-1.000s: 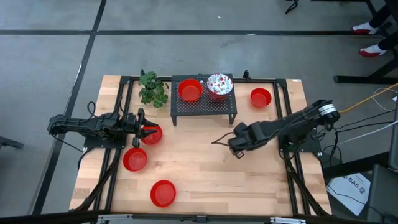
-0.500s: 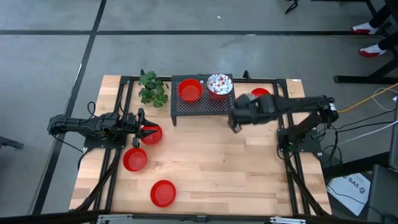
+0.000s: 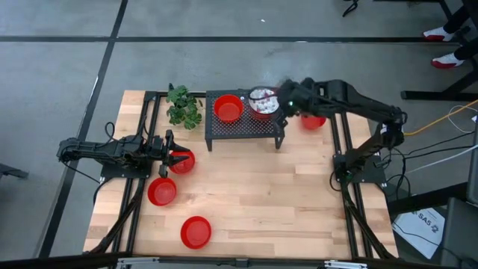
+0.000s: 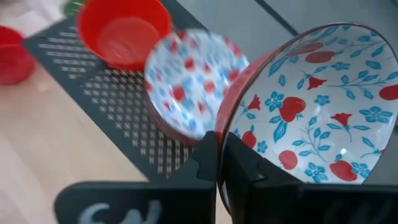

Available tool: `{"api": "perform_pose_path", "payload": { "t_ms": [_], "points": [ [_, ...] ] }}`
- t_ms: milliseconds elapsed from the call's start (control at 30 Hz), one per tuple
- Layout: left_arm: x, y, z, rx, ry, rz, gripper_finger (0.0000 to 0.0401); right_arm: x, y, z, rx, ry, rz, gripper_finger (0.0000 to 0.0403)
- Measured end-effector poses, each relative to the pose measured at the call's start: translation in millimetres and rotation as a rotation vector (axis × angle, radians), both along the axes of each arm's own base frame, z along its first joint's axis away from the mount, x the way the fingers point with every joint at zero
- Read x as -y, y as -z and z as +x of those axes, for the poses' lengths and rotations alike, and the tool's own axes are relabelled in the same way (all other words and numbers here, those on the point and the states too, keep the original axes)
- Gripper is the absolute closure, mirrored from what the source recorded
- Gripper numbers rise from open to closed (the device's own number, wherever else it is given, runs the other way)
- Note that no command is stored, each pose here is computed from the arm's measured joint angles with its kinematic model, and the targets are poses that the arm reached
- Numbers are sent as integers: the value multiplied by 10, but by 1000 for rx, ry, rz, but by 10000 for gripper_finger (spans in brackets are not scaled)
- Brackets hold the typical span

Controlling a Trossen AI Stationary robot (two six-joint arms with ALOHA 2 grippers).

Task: Pick & Place Mini bowls
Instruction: Stack the white bowl on the top of the white bowl on the shelf

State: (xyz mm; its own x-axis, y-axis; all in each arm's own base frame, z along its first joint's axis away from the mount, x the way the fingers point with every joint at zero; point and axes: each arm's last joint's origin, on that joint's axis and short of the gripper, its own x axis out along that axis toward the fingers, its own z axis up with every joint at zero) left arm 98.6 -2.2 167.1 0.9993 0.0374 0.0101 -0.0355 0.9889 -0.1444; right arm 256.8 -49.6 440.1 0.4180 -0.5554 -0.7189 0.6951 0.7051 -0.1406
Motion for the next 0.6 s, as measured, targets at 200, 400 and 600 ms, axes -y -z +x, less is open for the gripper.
{"api": "perform_pose_path", "payload": {
  "t_ms": [200, 400, 600],
  "points": [
    [0, -1, 0, 0, 0, 0, 278, 175, -42, 102, -2, -189, -53, 392],
    [0, -1, 0, 0, 0, 0, 278, 318, 66, 228, -62, -295, -29, 392],
    [0, 0, 0, 0, 0, 0, 278, 357, 196, 381, -125, -405, -13, 392]
  ]
}}
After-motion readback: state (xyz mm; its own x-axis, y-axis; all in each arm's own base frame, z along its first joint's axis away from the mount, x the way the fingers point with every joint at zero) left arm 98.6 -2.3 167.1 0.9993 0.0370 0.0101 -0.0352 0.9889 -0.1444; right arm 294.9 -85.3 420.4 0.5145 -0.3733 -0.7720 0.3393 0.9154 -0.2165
